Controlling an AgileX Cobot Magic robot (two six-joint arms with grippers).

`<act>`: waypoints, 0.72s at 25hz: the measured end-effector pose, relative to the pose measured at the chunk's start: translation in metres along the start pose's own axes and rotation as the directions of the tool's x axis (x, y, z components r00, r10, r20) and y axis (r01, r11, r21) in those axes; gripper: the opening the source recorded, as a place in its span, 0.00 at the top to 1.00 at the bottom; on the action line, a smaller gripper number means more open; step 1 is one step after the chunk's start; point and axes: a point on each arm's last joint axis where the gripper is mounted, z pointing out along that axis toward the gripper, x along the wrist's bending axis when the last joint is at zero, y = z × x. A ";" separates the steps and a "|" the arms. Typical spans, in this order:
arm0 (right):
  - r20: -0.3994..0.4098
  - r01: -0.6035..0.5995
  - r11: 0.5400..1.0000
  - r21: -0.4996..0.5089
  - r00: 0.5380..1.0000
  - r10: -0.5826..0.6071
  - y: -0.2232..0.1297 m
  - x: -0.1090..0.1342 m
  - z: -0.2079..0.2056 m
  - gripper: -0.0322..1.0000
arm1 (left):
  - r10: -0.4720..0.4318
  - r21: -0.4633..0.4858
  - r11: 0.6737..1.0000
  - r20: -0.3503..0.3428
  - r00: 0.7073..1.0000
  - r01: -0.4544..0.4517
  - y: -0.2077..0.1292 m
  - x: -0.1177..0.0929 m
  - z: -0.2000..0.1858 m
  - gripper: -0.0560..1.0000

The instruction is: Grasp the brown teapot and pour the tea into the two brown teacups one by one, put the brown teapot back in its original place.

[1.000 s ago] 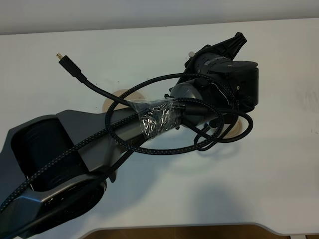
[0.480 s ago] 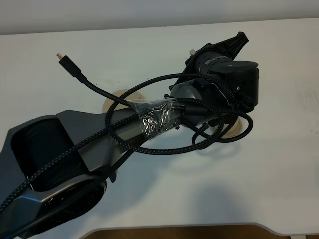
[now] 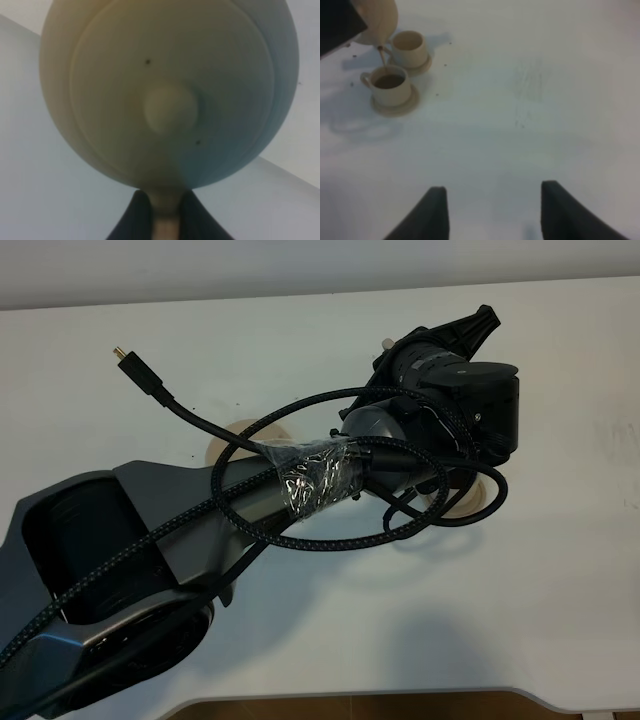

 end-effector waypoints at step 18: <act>0.000 -0.001 1.000 0.000 1.000 0.001 0.000 0.000 0.000 0.54 | -0.171 -0.057 0.982 0.131 0.977 0.180 0.004 -0.012 0.003 0.85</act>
